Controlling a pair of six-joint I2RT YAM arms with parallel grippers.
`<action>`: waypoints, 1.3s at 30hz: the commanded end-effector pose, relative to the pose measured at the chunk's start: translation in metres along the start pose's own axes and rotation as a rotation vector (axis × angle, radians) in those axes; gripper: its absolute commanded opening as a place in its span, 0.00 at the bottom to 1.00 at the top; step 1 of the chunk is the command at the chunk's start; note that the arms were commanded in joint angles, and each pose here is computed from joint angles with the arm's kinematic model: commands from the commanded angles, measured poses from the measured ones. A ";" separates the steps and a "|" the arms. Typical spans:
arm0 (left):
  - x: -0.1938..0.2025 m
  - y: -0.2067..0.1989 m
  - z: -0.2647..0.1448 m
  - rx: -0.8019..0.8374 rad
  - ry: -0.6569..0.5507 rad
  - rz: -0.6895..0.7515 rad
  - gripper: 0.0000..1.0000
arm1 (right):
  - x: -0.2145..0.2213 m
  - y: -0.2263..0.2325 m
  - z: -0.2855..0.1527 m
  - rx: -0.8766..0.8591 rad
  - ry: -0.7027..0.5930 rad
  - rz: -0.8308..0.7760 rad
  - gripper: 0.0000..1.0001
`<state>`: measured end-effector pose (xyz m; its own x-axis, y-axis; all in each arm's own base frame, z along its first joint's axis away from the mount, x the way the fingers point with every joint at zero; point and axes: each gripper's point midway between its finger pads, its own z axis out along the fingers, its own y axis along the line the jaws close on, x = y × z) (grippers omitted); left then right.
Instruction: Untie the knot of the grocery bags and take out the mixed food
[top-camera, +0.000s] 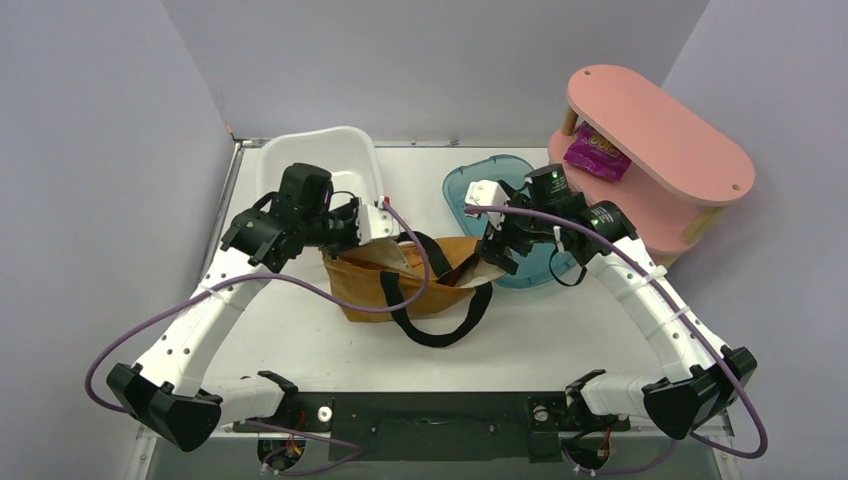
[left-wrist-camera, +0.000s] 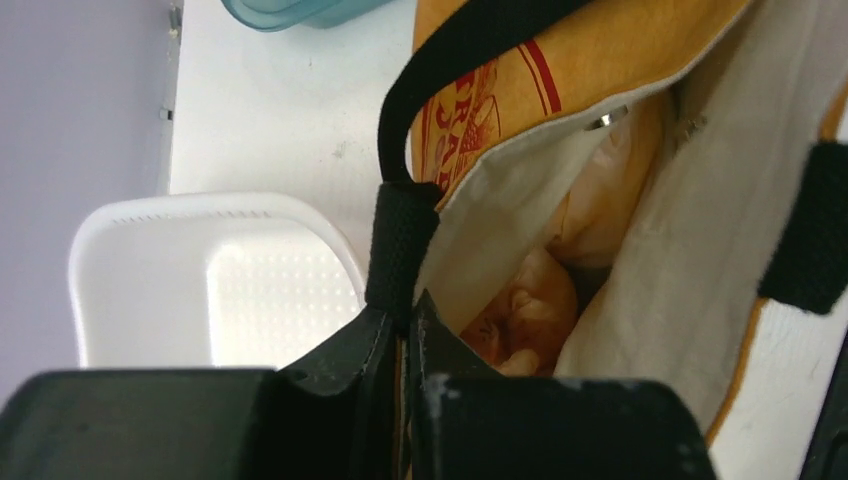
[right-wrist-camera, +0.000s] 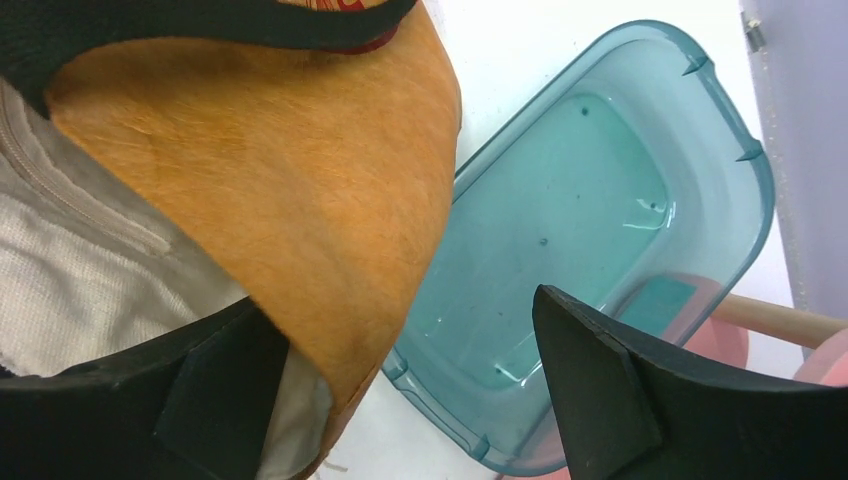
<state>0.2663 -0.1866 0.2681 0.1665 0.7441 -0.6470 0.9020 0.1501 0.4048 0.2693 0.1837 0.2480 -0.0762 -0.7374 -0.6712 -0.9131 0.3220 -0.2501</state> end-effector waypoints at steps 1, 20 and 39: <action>-0.050 0.026 -0.017 -0.124 -0.220 -0.199 0.00 | -0.019 -0.006 -0.021 0.055 -0.069 -0.062 0.85; -0.069 0.074 -0.054 -0.325 -0.510 -0.657 0.00 | -0.110 0.019 0.008 -0.027 -0.315 -0.241 0.86; -0.094 -0.027 -0.074 -0.060 -0.356 -0.103 0.51 | -0.121 0.003 0.037 -0.002 -0.309 0.155 0.00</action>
<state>0.2241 -0.2008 0.3992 0.0790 0.2795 -0.9569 0.8791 0.4330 0.1991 0.2950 0.2827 0.2783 -0.0674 -0.5573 -0.8276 -0.8946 0.4011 -0.1973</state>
